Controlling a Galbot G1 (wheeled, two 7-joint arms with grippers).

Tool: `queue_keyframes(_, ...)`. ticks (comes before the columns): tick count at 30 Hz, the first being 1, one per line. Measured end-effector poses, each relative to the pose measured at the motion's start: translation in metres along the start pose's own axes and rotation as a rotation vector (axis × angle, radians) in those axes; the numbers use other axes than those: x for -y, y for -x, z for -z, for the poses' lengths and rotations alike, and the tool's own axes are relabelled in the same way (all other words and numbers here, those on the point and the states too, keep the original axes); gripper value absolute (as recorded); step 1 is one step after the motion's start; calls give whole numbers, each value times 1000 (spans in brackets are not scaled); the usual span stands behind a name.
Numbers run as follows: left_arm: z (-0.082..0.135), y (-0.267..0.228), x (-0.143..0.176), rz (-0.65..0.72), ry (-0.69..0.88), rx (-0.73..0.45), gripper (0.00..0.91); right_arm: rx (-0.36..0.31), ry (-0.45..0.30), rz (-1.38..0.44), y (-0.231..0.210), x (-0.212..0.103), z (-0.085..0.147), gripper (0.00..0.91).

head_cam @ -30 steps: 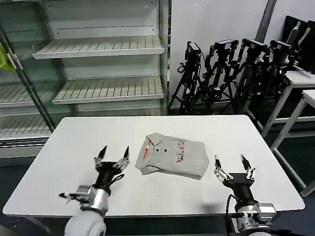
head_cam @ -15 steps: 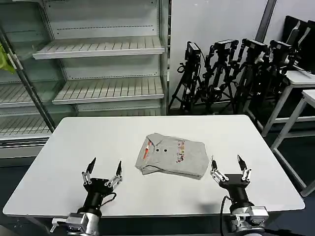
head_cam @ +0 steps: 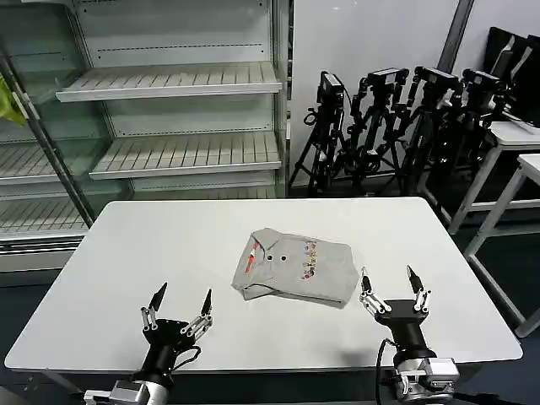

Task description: Fold and organize the clothes.

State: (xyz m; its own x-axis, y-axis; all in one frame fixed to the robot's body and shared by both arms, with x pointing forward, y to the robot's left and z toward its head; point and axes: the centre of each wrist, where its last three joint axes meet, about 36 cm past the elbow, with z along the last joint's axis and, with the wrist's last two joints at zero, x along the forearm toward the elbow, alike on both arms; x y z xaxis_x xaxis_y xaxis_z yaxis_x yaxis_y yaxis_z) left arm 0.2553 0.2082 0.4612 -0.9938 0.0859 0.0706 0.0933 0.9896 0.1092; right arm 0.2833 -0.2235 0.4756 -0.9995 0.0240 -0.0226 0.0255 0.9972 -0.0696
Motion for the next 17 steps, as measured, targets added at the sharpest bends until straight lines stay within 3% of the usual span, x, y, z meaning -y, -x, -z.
queue_keyframes(17,12,-12,-1,-2,-56,-26,907,-6,5,-7,-6,-5,5,907)
